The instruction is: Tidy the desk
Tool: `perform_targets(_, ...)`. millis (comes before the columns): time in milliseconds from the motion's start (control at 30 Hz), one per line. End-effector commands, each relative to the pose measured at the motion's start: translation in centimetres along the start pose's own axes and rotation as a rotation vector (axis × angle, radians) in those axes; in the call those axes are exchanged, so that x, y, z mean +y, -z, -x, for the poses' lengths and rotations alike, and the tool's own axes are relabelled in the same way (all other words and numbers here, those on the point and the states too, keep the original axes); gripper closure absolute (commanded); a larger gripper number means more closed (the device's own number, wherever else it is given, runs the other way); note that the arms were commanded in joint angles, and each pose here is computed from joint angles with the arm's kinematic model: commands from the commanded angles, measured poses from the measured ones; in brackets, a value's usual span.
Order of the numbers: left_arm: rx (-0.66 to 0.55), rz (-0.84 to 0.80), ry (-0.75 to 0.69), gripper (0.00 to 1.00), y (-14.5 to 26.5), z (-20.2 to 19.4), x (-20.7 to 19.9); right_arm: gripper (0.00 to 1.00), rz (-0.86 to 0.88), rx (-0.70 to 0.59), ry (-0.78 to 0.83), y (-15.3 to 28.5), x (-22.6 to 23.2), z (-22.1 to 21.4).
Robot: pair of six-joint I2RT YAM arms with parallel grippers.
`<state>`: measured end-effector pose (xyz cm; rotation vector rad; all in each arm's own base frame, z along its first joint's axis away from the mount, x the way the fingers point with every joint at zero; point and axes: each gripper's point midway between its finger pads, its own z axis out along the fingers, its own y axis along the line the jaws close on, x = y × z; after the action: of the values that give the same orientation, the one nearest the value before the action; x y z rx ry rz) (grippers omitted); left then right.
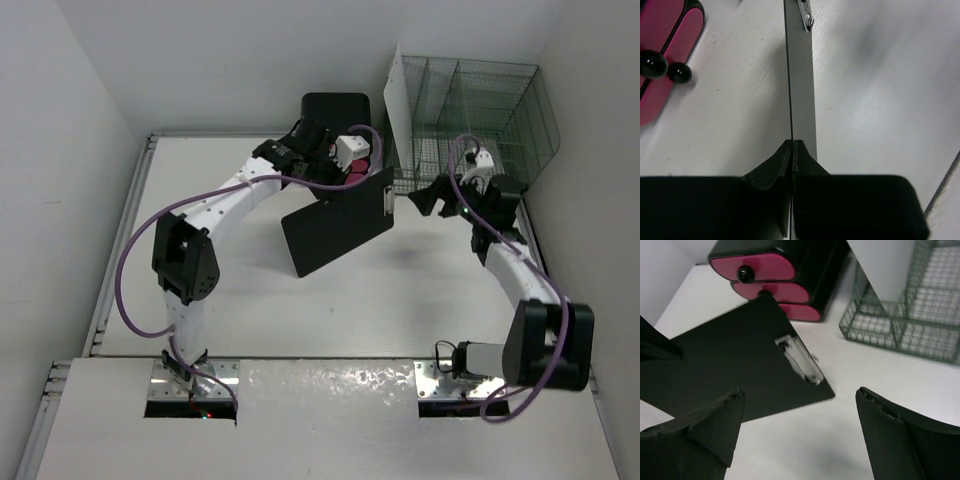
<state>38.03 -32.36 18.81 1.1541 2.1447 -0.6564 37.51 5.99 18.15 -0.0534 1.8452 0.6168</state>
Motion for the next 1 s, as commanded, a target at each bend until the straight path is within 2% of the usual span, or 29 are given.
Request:
perform_targets(0, -0.006, 0.004, -0.105, 1.0, 0.8, 0.4, -0.6, 0.18, 0.244, 0.034, 0.2, -2.6, 1.9, 1.1)
perform_targets(67, 0.008, -0.022, -0.134, 1.0, 1.0, -0.1, -1.1, 0.27, 0.325, 0.046, 0.279, -3.6, 2.1, 1.4)
perform_targets(133, 0.027, -0.055, -0.192, 1.0, 1.3, -0.9, -1.6, 0.29, 0.339, 0.108, 0.272, -4.6, 1.1, -0.3)
perform_targets(167, 0.026, -0.06, -0.214, 1.0, 1.6, -1.0, -1.8, 0.26, 0.364, 0.105, 0.331, -4.9, 1.0, 0.1)
perform_targets(267, 0.025, -0.083, -0.281, 1.0, 2.0, -1.4, -2.2, 0.15, 0.401, 0.134, 0.365, -5.1, 1.1, -1.8)
perform_targets(367, 0.016, -0.122, -0.329, 1.0, 2.1, -1.1, -2.7, 0.09, 0.436, 0.154, 0.424, -5.1, 1.8, -3.9)
perform_targets(567, 0.035, -0.203, -0.361, 1.0, 1.6, -1.2, -3.4, 0.07, 0.515, 0.19, 0.403, -6.2, 2.4, -6.4)
perform_targets(667, 0.04, -0.205, -0.393, 1.0, 1.4, -1.0, -3.1, 0.12, 0.519, 0.238, 0.407, -6.4, 2.7, -8.4)
perform_targets(700, 0.04, -0.206, -0.402, 1.0, 1.4, -0.9, -3.1, 0.16, 0.515, 0.228, 0.412, -6.6, 2.7, -8.3)
perform_targets(733, 0.043, -0.208, -0.404, 1.0, 1.3, -1.0, -3.0, 0.29, 0.524, 0.23, 0.373, -6.6, 3.0, -8.5)
perform_targets(800, 0.041, -0.209, -0.404, 1.0, 1.0, -1.0, -2.9, 0.4, 0.549, 0.214, 0.346, -6.6, 3.5, -8.2)
perform_targets(833, 0.043, -0.207, -0.395, 1.0, 0.8, -1.0, -2.9, 0.51, 0.551, 0.218, 0.313, -6.5, 3.8, -8.1)
perform_targets(900, 0.042, -0.174, -0.371, 1.0, 0.6, -0.6, -2.2, 0.65, 0.6, 0.215, 0.312, -6.3, 5.6, -8.0)
perform_targets(933, 0.049, -0.163, -0.363, 1.0, 0.3, -0.7, -1.9, 0.81, 0.601, 0.22, 0.285, -6.0, 5.9, -8.2)
perform_targets(967, 0.058, -0.134, -0.346, 1.0, 0.1, -0.8, -1.4, 0.87, 0.594, 0.213, 0.285, -5.9, 6.1, -8.1)
